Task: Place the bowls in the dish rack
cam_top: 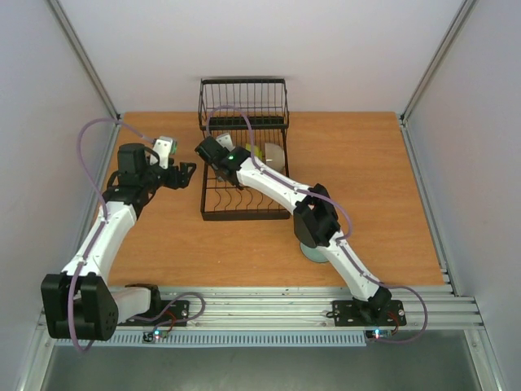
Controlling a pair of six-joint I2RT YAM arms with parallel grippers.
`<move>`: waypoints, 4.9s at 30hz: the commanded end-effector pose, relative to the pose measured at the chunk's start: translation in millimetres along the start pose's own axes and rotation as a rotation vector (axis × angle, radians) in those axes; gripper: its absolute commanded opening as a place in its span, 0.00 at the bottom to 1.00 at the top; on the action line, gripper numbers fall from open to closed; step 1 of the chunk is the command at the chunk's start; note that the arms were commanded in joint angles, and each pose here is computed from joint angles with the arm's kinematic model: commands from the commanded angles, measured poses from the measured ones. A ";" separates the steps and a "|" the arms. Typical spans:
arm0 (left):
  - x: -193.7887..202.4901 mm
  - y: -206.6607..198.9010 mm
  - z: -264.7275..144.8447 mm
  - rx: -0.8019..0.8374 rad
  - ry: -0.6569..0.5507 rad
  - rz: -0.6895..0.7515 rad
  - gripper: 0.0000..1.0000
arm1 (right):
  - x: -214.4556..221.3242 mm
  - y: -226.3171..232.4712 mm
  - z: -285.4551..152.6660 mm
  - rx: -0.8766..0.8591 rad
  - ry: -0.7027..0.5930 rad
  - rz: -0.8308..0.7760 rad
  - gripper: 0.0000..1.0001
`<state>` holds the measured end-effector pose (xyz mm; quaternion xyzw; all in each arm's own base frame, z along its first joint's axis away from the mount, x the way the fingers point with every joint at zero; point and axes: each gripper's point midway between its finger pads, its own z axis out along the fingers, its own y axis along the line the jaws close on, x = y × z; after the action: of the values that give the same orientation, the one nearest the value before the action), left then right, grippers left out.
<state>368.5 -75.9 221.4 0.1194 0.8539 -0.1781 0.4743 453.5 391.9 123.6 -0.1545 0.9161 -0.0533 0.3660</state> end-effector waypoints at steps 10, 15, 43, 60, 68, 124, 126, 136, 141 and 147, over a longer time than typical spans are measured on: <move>-1.6 -9.7 2.2 0.071 -0.023 0.010 0.81 | 5.3 -14.4 12.1 0.158 0.007 -0.067 0.01; 0.4 -8.5 5.1 0.072 -0.014 0.004 0.80 | 10.6 -3.3 19.1 0.110 0.023 -0.064 0.01; 3.7 0.7 1.6 0.056 -0.013 -0.007 0.81 | 10.6 27.8 -6.9 -0.121 -0.058 -0.045 0.79; 10.6 -0.4 4.7 0.070 0.012 -0.019 0.81 | 45.7 -42.5 -94.4 -0.023 -0.143 0.001 0.76; 14.1 0.4 9.2 0.077 0.033 -0.037 0.81 | 108.4 -113.7 -81.8 0.048 -0.002 0.179 0.73; 20.7 -2.3 19.5 0.124 0.069 -0.067 0.81 | 232.0 -233.2 -46.8 0.182 0.177 0.532 0.21; 21.0 -2.0 20.1 0.124 0.070 -0.068 0.81 | 231.2 -233.5 -46.5 0.184 0.175 0.530 0.10; 22.8 -1.0 22.6 0.125 0.086 -0.072 0.81 | 225.8 -249.9 -67.3 0.228 0.125 0.541 0.01; 22.8 -3.9 22.4 0.138 0.093 -0.071 0.81 | 195.4 -252.6 -99.0 0.160 -0.007 0.550 0.01; 22.4 -9.9 21.5 0.154 0.097 -0.062 0.81 | 146.1 -235.0 -133.7 0.071 -0.138 0.489 0.01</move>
<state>366.1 -87.3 180.2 0.1212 0.8730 -0.2457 0.4036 304.9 96.9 126.9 0.1080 0.9198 -0.0117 0.3771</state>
